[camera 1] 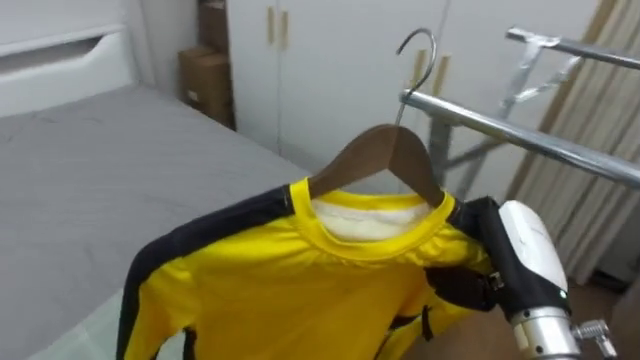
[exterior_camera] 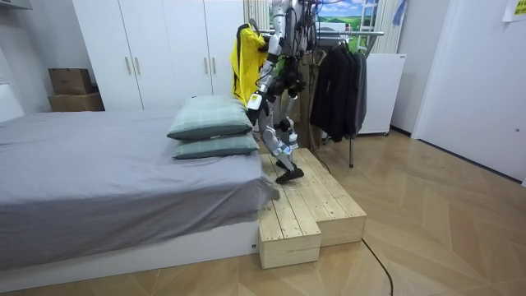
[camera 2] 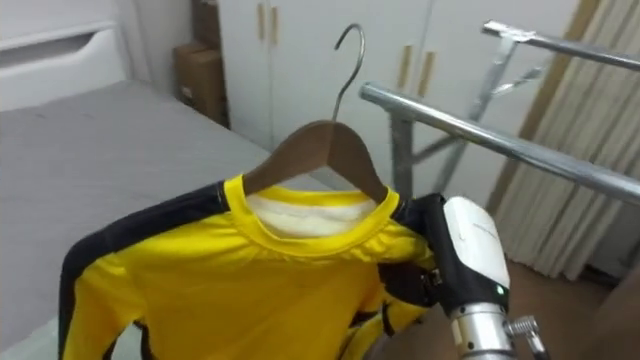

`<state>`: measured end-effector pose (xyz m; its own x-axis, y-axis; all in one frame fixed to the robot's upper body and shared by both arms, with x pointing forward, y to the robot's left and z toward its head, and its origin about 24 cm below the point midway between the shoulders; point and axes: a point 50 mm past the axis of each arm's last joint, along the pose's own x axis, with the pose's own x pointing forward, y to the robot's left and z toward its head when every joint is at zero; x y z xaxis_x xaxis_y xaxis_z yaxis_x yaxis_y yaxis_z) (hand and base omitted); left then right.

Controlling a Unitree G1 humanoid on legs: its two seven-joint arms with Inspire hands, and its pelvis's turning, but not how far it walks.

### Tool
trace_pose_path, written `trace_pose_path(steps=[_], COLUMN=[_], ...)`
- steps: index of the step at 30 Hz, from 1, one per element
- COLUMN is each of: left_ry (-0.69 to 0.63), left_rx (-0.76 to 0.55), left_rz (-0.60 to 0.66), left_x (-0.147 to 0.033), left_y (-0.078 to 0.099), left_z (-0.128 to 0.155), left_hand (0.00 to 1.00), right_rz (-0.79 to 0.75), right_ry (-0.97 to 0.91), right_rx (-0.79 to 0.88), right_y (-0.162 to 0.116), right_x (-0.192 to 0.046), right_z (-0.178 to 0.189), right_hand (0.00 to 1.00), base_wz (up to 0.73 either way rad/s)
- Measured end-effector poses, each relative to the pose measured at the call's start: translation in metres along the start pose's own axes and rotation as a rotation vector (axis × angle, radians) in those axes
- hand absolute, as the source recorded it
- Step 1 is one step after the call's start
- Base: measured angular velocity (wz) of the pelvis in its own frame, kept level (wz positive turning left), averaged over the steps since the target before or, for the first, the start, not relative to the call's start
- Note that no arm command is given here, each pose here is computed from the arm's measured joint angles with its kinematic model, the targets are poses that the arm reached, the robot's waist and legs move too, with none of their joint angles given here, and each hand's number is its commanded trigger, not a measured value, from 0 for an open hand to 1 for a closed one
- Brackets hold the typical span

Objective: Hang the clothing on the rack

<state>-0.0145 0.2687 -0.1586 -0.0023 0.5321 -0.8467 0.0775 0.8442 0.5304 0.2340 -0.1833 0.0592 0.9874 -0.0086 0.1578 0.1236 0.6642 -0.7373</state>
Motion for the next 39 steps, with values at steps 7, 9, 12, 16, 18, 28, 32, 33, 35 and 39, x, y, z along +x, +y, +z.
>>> trace_pose_path(steps=[7, 9, 12, 16, 18, 28, 32, 33, 35, 39], left_ry=[0.087, 0.078, 0.013, -0.115, -0.229, -0.182, -0.165, -0.162, -0.154, -0.149], left_rx=[-0.070, -0.072, -0.097, -0.125, -0.118, -0.063, -0.073, -0.071, -0.067, -0.068], left_rz=[0.029, 0.037, 0.048, 0.081, 0.091, 0.024, 0.011, 0.010, 0.013, 0.017], left_x=[-0.002, -0.002, -0.005, -0.009, -0.013, -0.009, -0.007, -0.006, -0.005, -0.004], left_y=[-0.005, -0.005, -0.012, -0.011, -0.010, -0.017, -0.015, -0.014, -0.012, -0.010], left_z=[-0.008, -0.002, 0.029, 0.065, 0.085, 0.056, 0.041, 0.037, 0.033, 0.031], left_hand=[0.00, 0.00, 0.00, 0.00, 0.00, 0.00, 0.00, 0.00, 0.00, 0.00], right_rz=[0.029, 0.032, 0.024, 0.019, 0.008, 0.046, 0.055, 0.054, 0.056, 0.061], right_ry=[-0.035, -0.036, -0.045, -0.035, -0.025, 0.030, 0.008, -0.002, -0.009, -0.021], right_rx=[0.012, 0.023, -0.020, -0.029, -0.034, -0.062, -0.068, -0.068, -0.069, -0.090], right_y=[0.008, 0.011, 0.008, 0.006, 0.005, 0.009, 0.008, 0.008, 0.008, 0.005], right_x=[0.003, 0.003, 0.004, 0.004, 0.004, -0.007, -0.009, -0.008, -0.009, -0.008], right_z=[0.008, 0.011, 0.010, 0.008, 0.007, -0.004, -0.004, -0.003, -0.003, -0.004], right_hand=[1.00, 1.00, 1.00, 1.00, 1.00, 1.00, 1.00, 1.00, 1.00, 1.00], base_wz=[-1.23, -0.44, -0.43, -0.48, -0.34, -0.48, -0.22, -0.15, -0.06, 0.00])
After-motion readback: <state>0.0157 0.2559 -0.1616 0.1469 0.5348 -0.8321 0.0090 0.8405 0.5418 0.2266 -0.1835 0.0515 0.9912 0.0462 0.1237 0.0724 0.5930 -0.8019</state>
